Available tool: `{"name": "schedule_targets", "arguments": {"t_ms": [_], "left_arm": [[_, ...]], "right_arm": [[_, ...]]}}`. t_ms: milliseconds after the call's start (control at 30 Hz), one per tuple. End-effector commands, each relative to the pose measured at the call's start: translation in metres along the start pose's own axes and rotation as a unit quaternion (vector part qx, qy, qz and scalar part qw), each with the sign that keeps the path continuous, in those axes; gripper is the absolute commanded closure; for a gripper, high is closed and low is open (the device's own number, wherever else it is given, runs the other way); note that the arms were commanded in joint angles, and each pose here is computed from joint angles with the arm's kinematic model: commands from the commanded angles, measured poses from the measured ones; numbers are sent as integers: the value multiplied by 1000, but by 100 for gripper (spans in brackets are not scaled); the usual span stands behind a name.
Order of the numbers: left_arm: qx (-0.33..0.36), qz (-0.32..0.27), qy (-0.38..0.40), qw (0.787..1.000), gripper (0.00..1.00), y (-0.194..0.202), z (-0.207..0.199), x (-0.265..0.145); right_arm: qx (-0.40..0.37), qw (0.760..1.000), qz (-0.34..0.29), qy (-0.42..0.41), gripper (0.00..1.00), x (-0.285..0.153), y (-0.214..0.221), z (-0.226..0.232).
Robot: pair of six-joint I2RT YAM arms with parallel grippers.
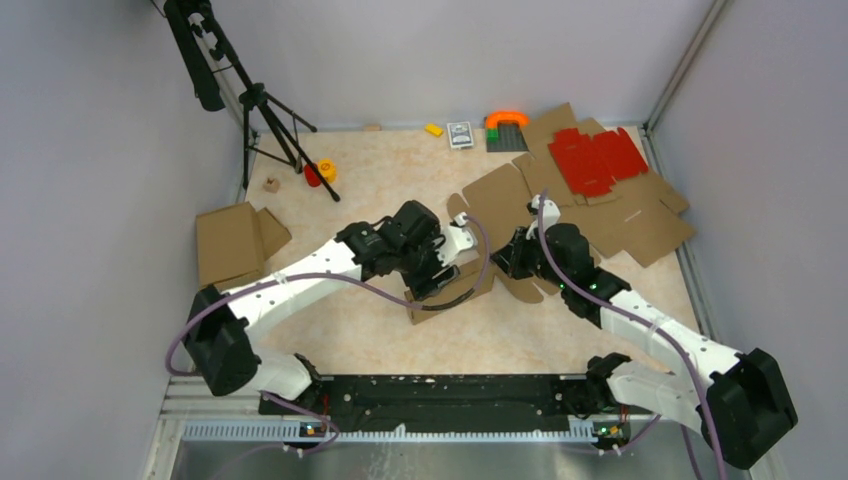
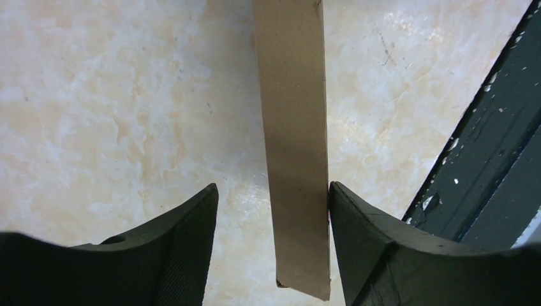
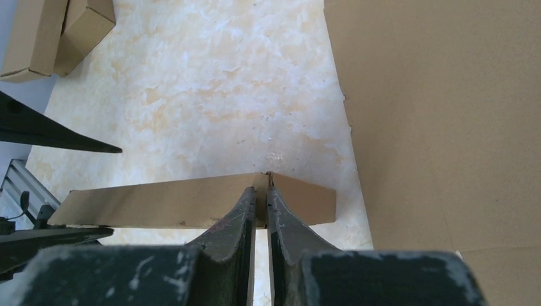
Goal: Fold the paper box
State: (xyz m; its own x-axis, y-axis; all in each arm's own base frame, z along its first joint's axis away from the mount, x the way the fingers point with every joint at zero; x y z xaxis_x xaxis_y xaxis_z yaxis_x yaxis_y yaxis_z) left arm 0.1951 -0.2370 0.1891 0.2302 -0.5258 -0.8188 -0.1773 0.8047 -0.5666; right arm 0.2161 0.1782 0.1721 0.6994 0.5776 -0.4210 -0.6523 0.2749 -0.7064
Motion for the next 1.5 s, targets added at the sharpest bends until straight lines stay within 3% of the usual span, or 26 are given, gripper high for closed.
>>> {"name": "schedule_targets", "arguments": {"t_ms": [0, 133, 200, 267, 400, 533, 700, 833, 1033, 1133, 1267, 1467], "left_arm": [[1, -79, -4, 997, 34, -30, -1, -27], [-1, -137, 7, 991, 34, -42, -9, -48], [-8, -158, -2, 987, 39, -44, -11, -62], [-22, -170, -14, 985, 54, -43, -12, -73], [-50, -179, -15, 982, 100, -34, -21, -87], [-70, -159, 22, 985, 100, -17, -36, -86], [-116, -93, -27, 989, 100, 9, -30, -69], [-142, -72, -32, 987, 100, 21, -29, -45], [-154, -26, 33, 987, 100, 33, -42, -20], [-161, -1, 26, 987, 100, 38, -41, -15], [-159, -8, 3, 987, 100, 33, -35, -24], [-149, -67, -44, 986, 100, 11, -25, -64]], "right_arm": [[-7, 995, 80, 54, 94, -6, 36, -28], [-9, 995, 80, 56, 94, -5, 34, -27], [-10, 995, 80, 55, 94, -4, 32, -26], [-11, 995, 79, 53, 94, -4, 30, -24], [-14, 995, 80, 53, 94, -2, 27, -23], [-16, 995, 84, 50, 95, 0, 26, -21], [-15, 994, 92, 48, 96, 2, 27, -20], [-14, 994, 96, 46, 97, 3, 28, -20], [-19, 994, 95, 50, 97, 3, 25, -20], [-19, 994, 95, 51, 97, 3, 25, -20], [-19, 994, 93, 50, 97, 4, 25, -20], [-21, 995, 90, 49, 97, 6, 20, -17]]}}
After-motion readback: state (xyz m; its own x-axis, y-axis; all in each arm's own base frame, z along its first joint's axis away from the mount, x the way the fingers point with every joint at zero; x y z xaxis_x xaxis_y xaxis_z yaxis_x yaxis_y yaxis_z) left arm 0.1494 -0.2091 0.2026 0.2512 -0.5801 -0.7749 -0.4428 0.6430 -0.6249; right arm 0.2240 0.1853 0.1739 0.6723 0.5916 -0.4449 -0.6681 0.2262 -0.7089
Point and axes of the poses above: each gripper's point midway between its finger pads, its own x axis out along the fingers, its own z axis along the line the jaws close on, y = z × x, the point moved 6 cm from there along -x, back along the fingers, and after that the axes turned 8 degrees about x, right-handed, at the moved point
